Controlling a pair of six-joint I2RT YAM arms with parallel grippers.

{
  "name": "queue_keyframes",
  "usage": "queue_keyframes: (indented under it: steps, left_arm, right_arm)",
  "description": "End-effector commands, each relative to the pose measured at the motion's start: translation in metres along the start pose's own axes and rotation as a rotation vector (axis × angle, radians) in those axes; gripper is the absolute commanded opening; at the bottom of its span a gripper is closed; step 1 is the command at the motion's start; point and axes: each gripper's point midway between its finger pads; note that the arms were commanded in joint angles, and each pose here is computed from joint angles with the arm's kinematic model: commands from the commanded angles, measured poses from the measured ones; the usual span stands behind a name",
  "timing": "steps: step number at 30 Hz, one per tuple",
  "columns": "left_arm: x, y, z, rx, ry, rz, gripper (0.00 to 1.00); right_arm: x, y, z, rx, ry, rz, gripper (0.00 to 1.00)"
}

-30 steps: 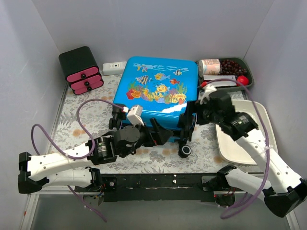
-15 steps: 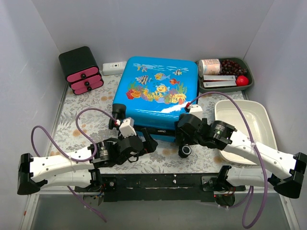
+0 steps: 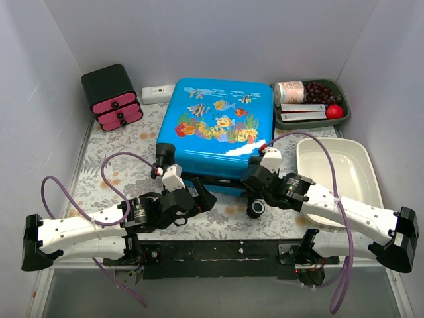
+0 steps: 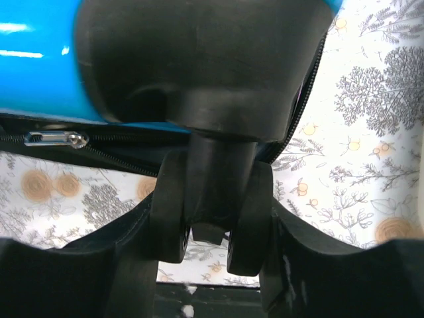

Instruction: Open, take out, and arrange the luggage

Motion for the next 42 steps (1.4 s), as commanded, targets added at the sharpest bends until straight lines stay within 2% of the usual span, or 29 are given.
queue_keyframes:
  steps: [1, 3, 4, 6, 12, 17, 20, 23, 26, 28, 32, 35, 38, 42]
  left_arm:
    - [-0.002, -0.002, -0.004, -0.021, -0.025, 0.019, 0.98]
    - [-0.002, -0.002, -0.005, -0.023, -0.028, 0.021, 0.98]
    - [-0.003, -0.002, -0.005, -0.025, -0.027, 0.023, 0.98]
    - [-0.005, -0.003, -0.008, -0.034, -0.013, 0.037, 0.98]
    - [-0.024, -0.01, -0.024, -0.096, 0.106, 0.129, 0.98]
    - [-0.037, -0.003, -0.025, -0.12, 0.152, 0.178, 0.98]
    - [-0.045, 0.011, -0.019, -0.133, 0.189, 0.198, 0.98]
    - [-0.056, 0.028, -0.016, -0.167, 0.229, 0.222, 0.98]
    - [-0.059, 0.044, -0.015, -0.224, 0.271, 0.234, 0.98]
    - [-0.06, 0.048, -0.014, -0.245, 0.279, 0.246, 0.98]
    - [-0.077, 0.039, -0.028, -0.306, 0.243, 0.314, 0.98]
    - [-0.073, 0.035, -0.035, -0.329, 0.24, 0.299, 0.98]
    - [-0.067, 0.035, -0.042, -0.36, 0.25, 0.264, 0.98]
    - [-0.054, 0.044, -0.046, -0.377, 0.287, 0.159, 0.98]
  right_arm:
    - [0.008, 0.001, -0.025, -0.136, 0.052, -0.039, 0.28]
    - [0.015, -0.007, -0.031, -0.137, 0.03, -0.079, 0.07]
    - [0.022, -0.014, -0.038, -0.146, 0.012, -0.121, 0.01]
    - [0.044, -0.035, -0.044, -0.111, -0.013, -0.244, 0.01]
    - [0.087, -0.122, -0.092, -0.178, -0.043, -0.613, 0.01]
    - [0.091, -0.124, -0.068, -0.081, -0.058, -0.677, 0.01]
    - [0.095, -0.119, -0.06, -0.06, -0.031, -0.7, 0.01]
    - [0.113, -0.131, -0.06, -0.046, -0.024, -0.8, 0.01]
    - [0.133, -0.155, -0.072, -0.07, -0.046, -0.916, 0.01]
    - [0.138, -0.163, -0.085, -0.111, -0.068, -0.928, 0.01]
    - [0.152, -0.188, -0.117, -0.194, -0.064, -0.967, 0.01]
    - [0.159, -0.203, -0.138, -0.253, -0.011, -0.997, 0.01]
    - [0.161, -0.208, -0.143, -0.271, 0.021, -1.023, 0.01]
    - [0.157, -0.191, -0.125, -0.219, 0.02, -0.994, 0.01]
Point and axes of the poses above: each gripper's point midway between its finger pads, its own y axis out along the fingers, its own x axis along the line the jaws close on, z = x × y, and after that the axes turned 10 degrees about y, right-handed
